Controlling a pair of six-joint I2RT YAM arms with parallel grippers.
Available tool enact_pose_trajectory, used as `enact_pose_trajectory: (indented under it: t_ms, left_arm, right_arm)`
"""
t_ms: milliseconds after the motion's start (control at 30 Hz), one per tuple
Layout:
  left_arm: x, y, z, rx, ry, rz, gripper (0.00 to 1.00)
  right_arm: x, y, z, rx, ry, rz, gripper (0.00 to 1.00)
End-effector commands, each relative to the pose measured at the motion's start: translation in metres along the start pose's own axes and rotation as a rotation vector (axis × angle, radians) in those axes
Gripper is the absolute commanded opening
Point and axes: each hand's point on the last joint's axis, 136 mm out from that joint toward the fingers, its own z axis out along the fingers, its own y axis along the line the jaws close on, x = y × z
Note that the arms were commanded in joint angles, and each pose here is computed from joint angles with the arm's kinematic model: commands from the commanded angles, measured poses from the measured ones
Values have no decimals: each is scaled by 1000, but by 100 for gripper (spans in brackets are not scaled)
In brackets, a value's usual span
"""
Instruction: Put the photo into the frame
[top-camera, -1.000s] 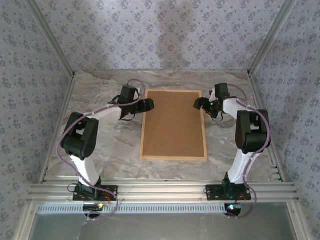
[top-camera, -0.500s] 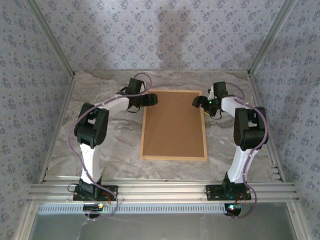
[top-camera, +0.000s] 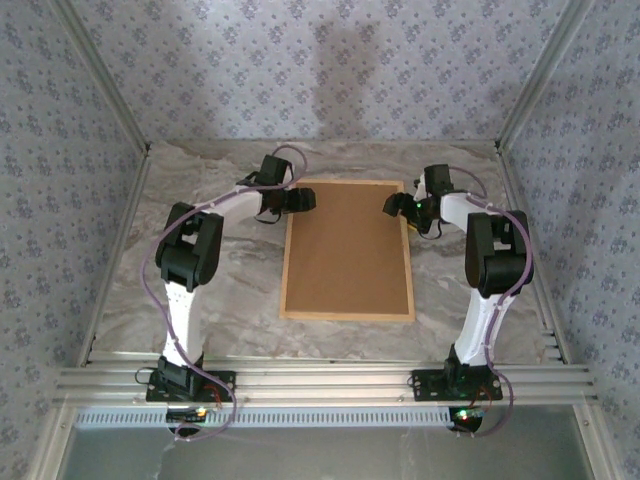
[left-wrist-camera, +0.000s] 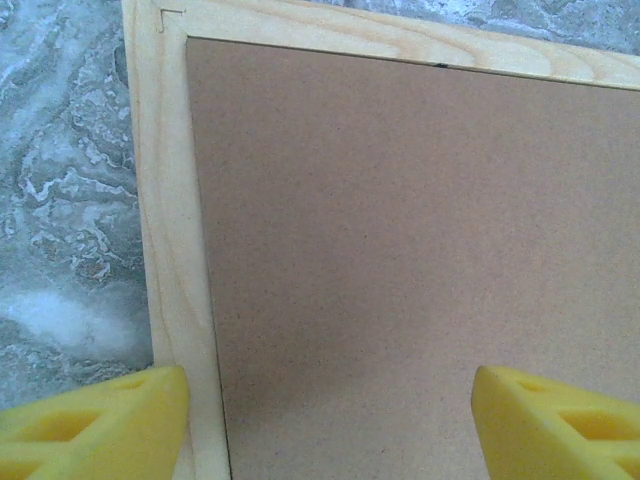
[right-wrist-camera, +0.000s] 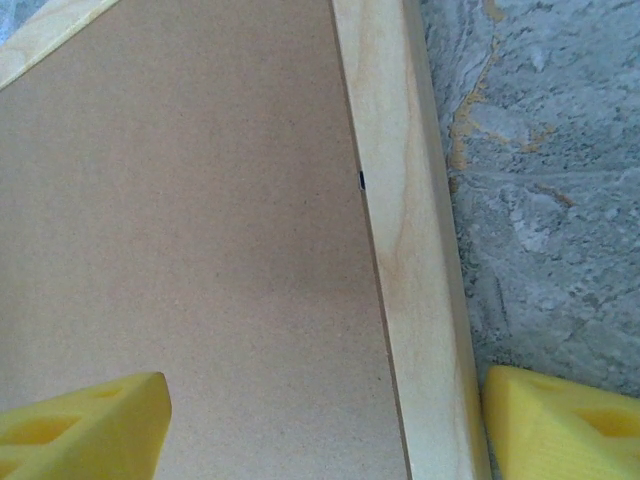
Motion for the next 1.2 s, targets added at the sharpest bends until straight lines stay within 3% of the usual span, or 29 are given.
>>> enact_pose_trajectory:
  t_ms: [0,767,1167]
  left_arm:
    - [7,-6,5,18,34,18,74]
    - [7,-25,4,92,51,35,71]
    - [-14,-30,-39,60,-70,67,74]
  right_arm:
    - [3,12,10,-44,29,4,83]
    - [8,22,18,-92,52,22,82]
    - [1,10,-8,-38,6,-3,82]
